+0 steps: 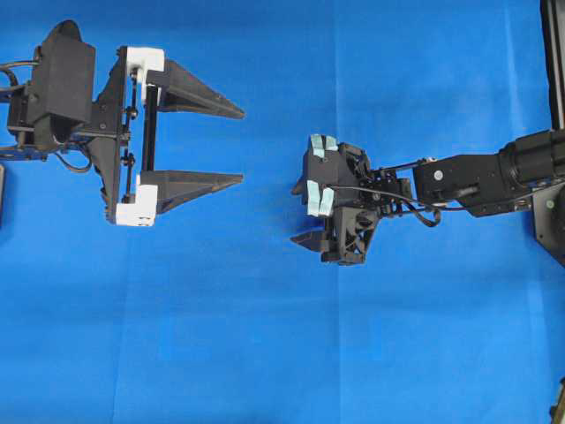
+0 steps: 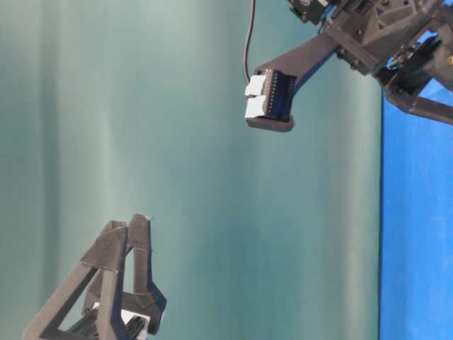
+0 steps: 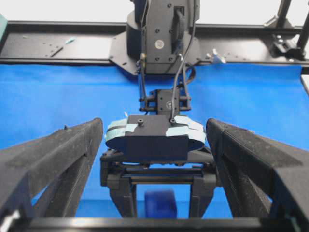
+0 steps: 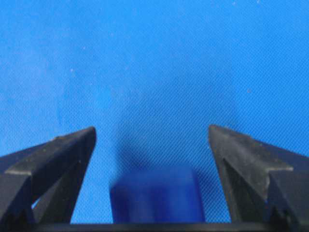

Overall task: Handover the blue block to the right arm after grasping it with the left arm, then place it in the designated position.
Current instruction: 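Rotate the right gripper downward and lower the cube to the table, then release the cube and raise the right gripper away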

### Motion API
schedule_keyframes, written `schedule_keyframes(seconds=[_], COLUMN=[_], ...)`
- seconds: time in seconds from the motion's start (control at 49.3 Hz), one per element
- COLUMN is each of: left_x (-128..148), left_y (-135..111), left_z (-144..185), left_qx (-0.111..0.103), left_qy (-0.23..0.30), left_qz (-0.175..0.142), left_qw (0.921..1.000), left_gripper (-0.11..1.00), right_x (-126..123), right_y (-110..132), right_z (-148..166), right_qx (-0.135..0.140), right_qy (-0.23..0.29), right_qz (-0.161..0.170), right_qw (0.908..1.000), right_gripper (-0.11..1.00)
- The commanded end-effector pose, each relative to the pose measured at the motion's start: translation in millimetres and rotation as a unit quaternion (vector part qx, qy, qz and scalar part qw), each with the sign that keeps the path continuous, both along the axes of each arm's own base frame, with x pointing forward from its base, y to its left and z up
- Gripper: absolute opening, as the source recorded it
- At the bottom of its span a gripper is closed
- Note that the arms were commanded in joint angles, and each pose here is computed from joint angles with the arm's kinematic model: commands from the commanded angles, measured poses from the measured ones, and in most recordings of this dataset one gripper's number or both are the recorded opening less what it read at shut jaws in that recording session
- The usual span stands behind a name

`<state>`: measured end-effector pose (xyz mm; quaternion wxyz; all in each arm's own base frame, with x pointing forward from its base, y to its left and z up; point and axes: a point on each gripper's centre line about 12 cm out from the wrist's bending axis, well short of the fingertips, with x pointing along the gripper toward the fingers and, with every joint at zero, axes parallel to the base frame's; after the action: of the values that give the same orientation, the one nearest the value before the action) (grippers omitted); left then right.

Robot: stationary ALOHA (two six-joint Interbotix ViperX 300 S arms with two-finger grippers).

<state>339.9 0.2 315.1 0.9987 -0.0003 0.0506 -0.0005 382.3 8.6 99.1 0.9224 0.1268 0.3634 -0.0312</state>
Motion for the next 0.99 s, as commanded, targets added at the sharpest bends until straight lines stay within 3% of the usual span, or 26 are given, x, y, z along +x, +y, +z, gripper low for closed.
schedule_keyframes(seconds=[0.0,0.304,0.973], left_x=[-1.3,-1.2,-0.4], left_y=[0.5,0.5,0.5], left_z=[16.0,16.6,17.9], left_qx=[0.0,0.001,-0.001], left_qy=[-0.025,-0.025,-0.027], left_qz=[0.001,0.0,0.001], left_qw=[0.9997,0.9997,0.9996], left_gripper=[0.92,0.92,0.92], right_x=[7.4,4.5,-59.5], right_y=[0.8,-0.2,-8.9], right_z=[11.9,36.5,178.0], right_qx=[0.001,-0.002,-0.038], right_qy=[-0.021,-0.034,-0.11], right_qz=[0.0,-0.002,-0.013], right_qw=[0.9998,0.9994,0.9932], right_gripper=[0.88,0.87,0.86])
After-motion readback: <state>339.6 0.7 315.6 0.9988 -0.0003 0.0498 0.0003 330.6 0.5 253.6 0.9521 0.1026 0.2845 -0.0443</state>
